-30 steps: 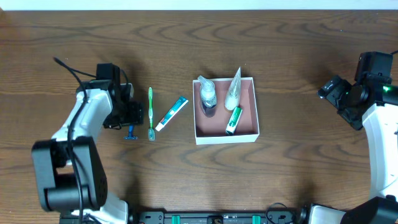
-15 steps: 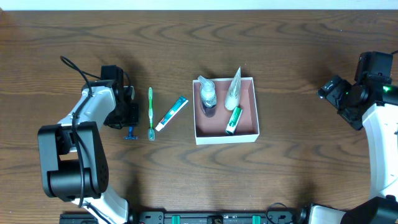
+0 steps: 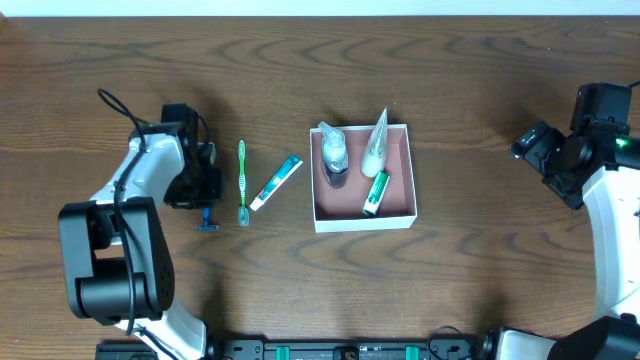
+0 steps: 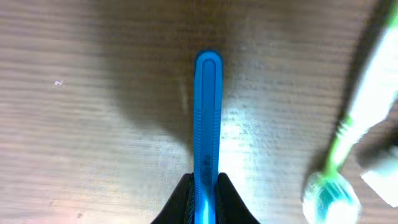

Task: Pack container
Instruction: 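Drop the blue razor into the box with the left gripper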

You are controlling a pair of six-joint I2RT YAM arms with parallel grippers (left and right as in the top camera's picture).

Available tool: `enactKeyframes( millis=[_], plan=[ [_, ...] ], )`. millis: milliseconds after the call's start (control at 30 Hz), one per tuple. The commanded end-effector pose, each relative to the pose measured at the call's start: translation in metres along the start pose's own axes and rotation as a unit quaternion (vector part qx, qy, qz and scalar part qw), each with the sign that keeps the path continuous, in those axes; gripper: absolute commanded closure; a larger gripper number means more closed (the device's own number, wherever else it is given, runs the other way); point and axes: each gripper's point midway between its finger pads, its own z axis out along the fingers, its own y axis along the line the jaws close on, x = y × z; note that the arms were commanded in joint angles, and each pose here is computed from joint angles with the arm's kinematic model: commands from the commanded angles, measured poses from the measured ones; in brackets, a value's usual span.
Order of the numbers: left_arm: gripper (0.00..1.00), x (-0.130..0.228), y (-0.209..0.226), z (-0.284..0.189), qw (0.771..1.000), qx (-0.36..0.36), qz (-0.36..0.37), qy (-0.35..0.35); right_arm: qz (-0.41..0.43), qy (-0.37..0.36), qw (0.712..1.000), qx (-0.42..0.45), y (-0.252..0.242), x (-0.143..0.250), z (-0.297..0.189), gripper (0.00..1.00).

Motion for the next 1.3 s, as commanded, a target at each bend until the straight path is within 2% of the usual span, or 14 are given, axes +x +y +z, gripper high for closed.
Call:
enactKeyframes(
  millis=[0, 67, 167, 300, 433, 567, 667, 733, 767, 933, 967, 1033, 1133, 1267],
  plan=[
    [0.94, -0.023, -0.005, -0.054, 0.998, -0.001, 0.009, -0.064, -0.005, -0.004, 1.000, 0.001, -0.001, -0.002, -0.002, 0.01],
    [0.94, -0.025, -0.016, -0.079, 0.996, 0.005, 0.027, -0.081, -0.005, -0.004, 1.000, 0.001, -0.001, -0.002, -0.002, 0.01],
    [0.94, -0.021, -0.054, -0.117, 0.987, 0.035, 0.108, -0.115, -0.005, -0.004, 1.000, 0.001, -0.001, -0.002, -0.002, 0.01],
    [0.94, -0.005, -0.106, -0.149, 0.957, 0.038, 0.237, -0.163, -0.005, -0.004, 1.000, 0.001, -0.001, -0.002, -0.002, 0.01],
    [0.94, 0.024, -0.167, -0.157, 0.901, 0.039, 0.394, -0.176, -0.005, -0.004, 1.000, 0.001, -0.001, -0.002, -0.002, 0.01],
    [0.94, 0.057, -0.221, -0.143, 0.816, 0.035, 0.553, -0.166, -0.005, -0.004, 1.000, 0.001, -0.001, -0.002, -0.002, 0.01],
    [0.94, 0.067, -0.253, -0.134, 0.756, 0.032, 0.629, -0.175, -0.005, -0.004, 1.000, 0.001, -0.001, -0.002, -0.002, 0.01],
    [0.94, 0.065, -0.270, -0.128, 0.729, 0.024, 0.659, -0.184, -0.005, -0.004, 1.000, 0.001, -0.001, -0.002, -0.002, 0.01],
    [0.94, 0.063, -0.275, -0.125, 0.722, 0.021, 0.666, -0.188, -0.005, -0.004, 1.000, 0.001, -0.001, -0.002, -0.002, 0.01],
    [0.94, 0.049, -0.287, -0.096, 0.724, 0.015, 0.668, -0.171, -0.005, -0.004, 1.000, 0.001, -0.001, -0.002, -0.002, 0.01],
    [0.91, 0.047, -0.287, -0.092, 0.725, 0.014, 0.668, -0.167, -0.005, -0.004, 1.000, 0.001, -0.001, -0.002, -0.002, 0.01],
    [0.75, 0.046, -0.286, -0.084, 0.730, 0.014, 0.665, -0.156, -0.005, -0.004, 1.000, 0.001, -0.001, -0.002, -0.002, 0.01],
    [0.62, 0.049, -0.283, -0.088, 0.743, 0.014, 0.652, -0.152, -0.005, -0.004, 1.000, 0.001, -0.001, -0.002, -0.002, 0.01],
    [0.61, 0.059, -0.269, -0.117, 0.767, 0.018, 0.622, -0.158, -0.005, -0.004, 1.000, 0.001, -0.001, -0.002, -0.002, 0.01]
  ],
)
